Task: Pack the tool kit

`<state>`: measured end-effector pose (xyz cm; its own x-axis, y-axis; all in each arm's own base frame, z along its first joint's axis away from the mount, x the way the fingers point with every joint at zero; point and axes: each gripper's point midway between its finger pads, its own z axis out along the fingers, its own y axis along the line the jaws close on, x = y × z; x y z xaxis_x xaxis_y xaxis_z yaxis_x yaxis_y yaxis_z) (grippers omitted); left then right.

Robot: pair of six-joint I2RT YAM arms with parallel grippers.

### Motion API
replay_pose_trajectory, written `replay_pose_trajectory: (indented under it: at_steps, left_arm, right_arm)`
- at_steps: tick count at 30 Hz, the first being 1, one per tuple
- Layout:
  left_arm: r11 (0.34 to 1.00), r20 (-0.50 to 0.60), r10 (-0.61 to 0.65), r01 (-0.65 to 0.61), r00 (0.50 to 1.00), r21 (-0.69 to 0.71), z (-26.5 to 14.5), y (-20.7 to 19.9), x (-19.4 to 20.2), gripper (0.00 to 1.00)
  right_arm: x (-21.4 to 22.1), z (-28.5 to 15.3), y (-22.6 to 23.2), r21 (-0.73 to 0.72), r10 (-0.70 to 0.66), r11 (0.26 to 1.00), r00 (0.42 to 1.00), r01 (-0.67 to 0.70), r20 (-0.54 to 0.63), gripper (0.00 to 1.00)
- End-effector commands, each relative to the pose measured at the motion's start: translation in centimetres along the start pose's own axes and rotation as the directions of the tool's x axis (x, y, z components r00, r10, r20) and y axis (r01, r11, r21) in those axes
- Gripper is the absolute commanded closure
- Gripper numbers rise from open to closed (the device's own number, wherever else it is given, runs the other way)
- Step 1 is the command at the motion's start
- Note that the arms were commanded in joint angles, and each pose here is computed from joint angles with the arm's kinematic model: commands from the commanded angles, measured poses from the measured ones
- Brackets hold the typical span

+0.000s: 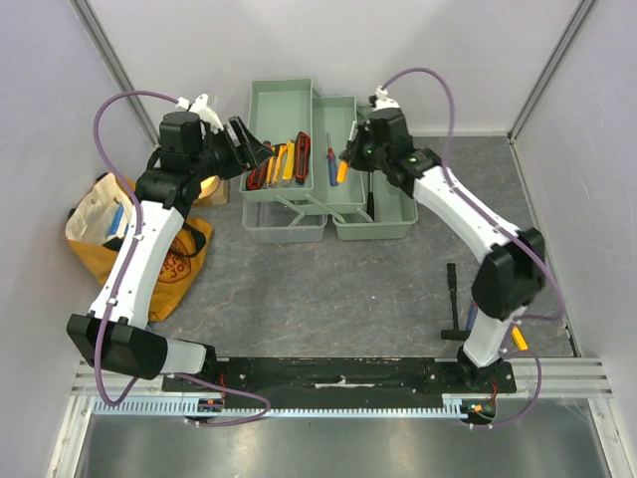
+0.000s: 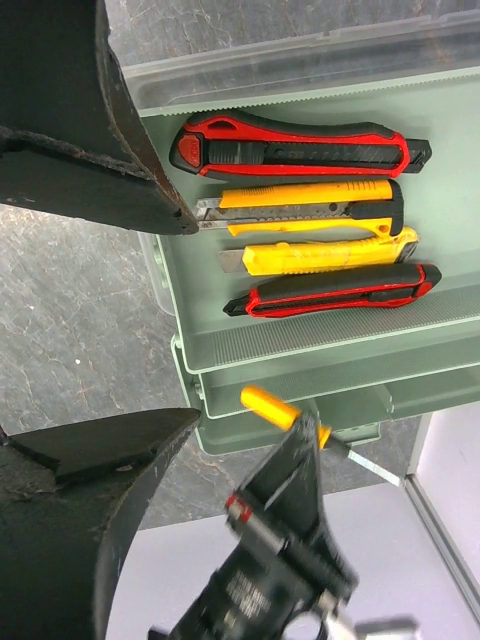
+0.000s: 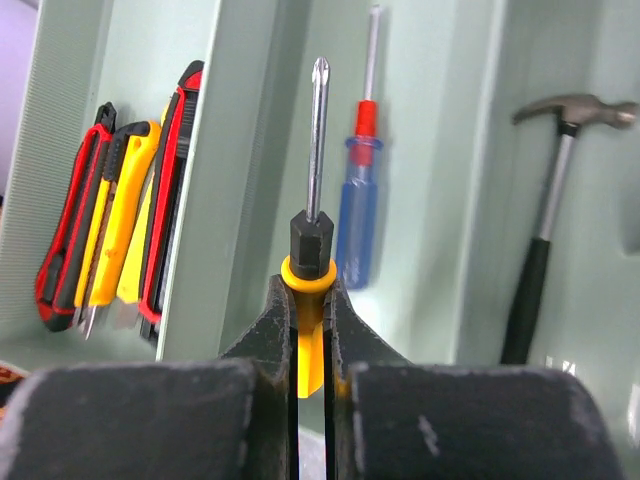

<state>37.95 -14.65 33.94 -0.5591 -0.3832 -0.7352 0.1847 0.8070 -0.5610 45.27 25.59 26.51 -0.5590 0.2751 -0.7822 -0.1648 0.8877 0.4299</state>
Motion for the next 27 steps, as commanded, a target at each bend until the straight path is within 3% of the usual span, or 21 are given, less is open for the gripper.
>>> replay_pose_trajectory:
  at_steps: [1,9,12,16,23,27]
  left_arm:
    - [0.999,0.059,0.037,-0.037,0.998,-0.004,-1.7,-0.4,-1.4,0.25]
    - [0.999,0.058,0.037,-0.036,0.998,-0.013,-2.0,-0.3,-1.2,0.25]
    - [0.999,0.063,0.037,-0.036,0.997,-0.021,-2.0,-0.1,-1.3,0.25]
    - [0.999,0.066,0.041,-0.04,0.997,-0.021,-2.1,-0.2,-1.5,0.25]
    - [0.999,0.068,0.042,-0.041,0.997,-0.012,-2.2,-0.4,-1.5,0.25]
    - [0.999,0.066,0.042,-0.042,0.997,-0.012,-2.3,-0.4,-1.4,0.25]
  right_arm:
    - [-0.2,3.8,3.0,-0.081,-0.103,0.991,0.995,0.102,0.003,0.98]
    - [4.4,7.1,3.5,-0.062,-0.118,0.992,0.982,0.11,-0.145,0.89]
    - [5.1,7.5,2.8,-0.017,-0.111,0.994,0.977,0.11,-0.182,0.72]
    - [3.7,6.6,2.7,0.015,-0.093,0.995,0.983,0.097,-0.161,0.55]
    - [-0.6,1.5,2.2,0.093,-0.09,0.991,0.995,0.094,-0.05,0.55]
    - [-1.9,-2.8,-2.6,0.307,-0.129,0.943,0.992,0.127,-0.013,0.55]
